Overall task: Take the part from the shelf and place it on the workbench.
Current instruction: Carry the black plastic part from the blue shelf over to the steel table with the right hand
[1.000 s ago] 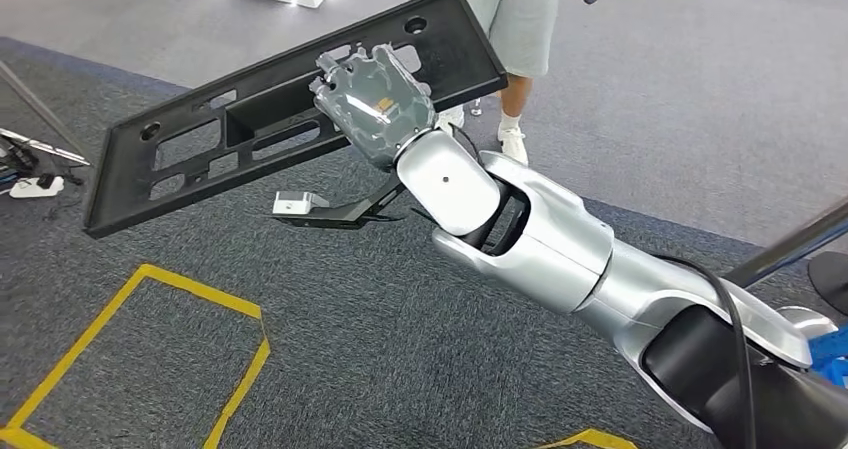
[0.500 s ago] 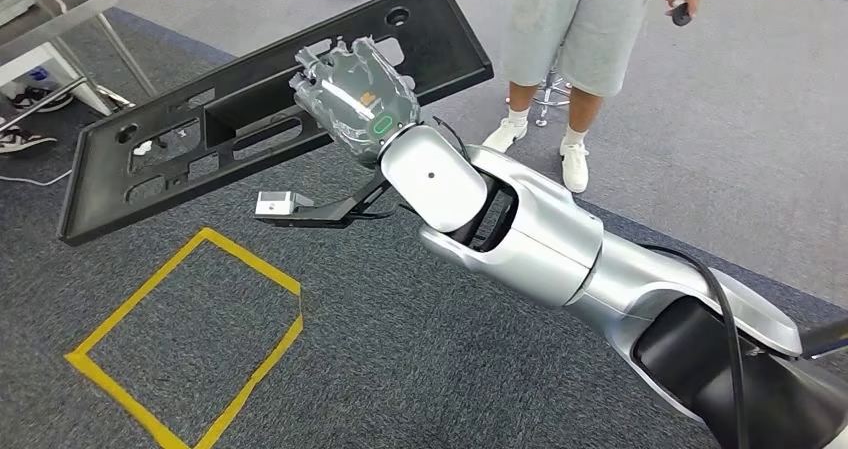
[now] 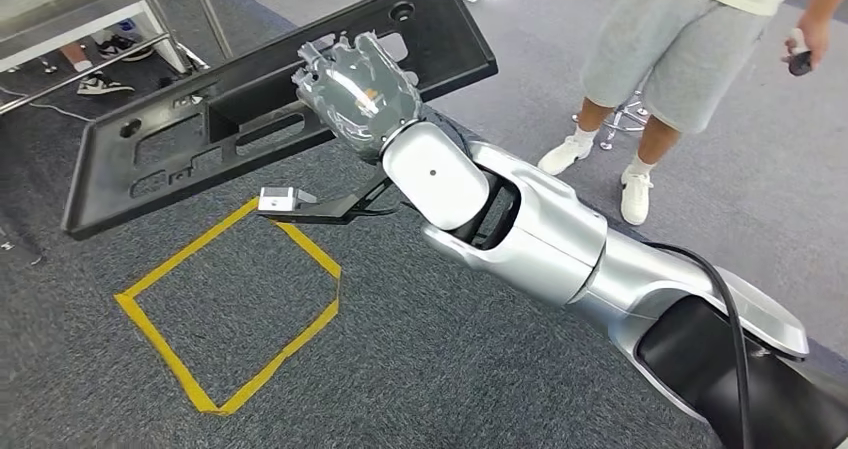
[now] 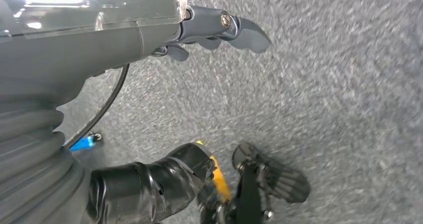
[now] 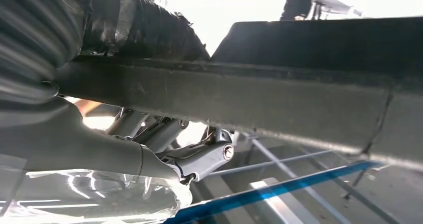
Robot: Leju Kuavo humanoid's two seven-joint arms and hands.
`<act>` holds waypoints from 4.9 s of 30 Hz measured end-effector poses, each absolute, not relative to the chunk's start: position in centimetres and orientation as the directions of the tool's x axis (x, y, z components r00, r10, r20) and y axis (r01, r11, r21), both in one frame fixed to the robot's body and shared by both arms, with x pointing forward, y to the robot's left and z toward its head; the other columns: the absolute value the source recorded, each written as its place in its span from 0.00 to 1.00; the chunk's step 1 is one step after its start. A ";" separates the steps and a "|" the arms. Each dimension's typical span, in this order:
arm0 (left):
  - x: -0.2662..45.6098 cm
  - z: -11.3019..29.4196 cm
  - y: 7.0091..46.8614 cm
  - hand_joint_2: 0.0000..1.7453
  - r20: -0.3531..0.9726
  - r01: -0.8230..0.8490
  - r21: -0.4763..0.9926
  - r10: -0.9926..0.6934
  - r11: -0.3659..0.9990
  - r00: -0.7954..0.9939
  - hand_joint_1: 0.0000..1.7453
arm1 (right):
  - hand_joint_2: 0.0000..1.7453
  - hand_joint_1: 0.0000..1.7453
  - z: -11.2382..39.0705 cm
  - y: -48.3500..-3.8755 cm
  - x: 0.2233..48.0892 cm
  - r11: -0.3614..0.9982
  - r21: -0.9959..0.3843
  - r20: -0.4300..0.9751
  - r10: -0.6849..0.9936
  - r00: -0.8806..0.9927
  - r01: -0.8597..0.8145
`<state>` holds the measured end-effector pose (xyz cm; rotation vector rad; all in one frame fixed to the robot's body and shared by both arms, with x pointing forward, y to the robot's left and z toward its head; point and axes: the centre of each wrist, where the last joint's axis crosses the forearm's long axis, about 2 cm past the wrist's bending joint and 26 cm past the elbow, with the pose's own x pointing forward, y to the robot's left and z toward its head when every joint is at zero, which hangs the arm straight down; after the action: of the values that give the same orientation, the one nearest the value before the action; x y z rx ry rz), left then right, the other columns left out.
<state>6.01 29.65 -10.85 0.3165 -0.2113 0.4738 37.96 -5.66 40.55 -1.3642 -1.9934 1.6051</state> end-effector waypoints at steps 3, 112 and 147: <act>6.0 -10.8 29.7 1.00 0.273 -0.477 0.249 0.411 0.843 0.870 0.00 | 1.00 1.00 40.4 -5.6 38.1 -0.051 -0.862 -0.357 0.768 -0.532 0.505; 6.0 -10.9 29.7 1.00 0.286 -0.451 0.241 0.381 0.859 0.879 0.00 | 1.00 1.00 40.4 -5.2 38.6 -0.081 -0.856 -0.396 0.738 -0.546 0.511; 6.3 -10.8 29.7 1.00 0.288 -0.431 0.239 0.361 0.870 0.887 0.00 | 1.00 1.00 40.2 -5.5 38.8 -0.091 -0.856 -0.401 0.738 -0.542 0.509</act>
<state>6.28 29.65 -10.82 0.3040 -0.2388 0.4183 38.77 -5.47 40.25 -1.3823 -1.9708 1.6892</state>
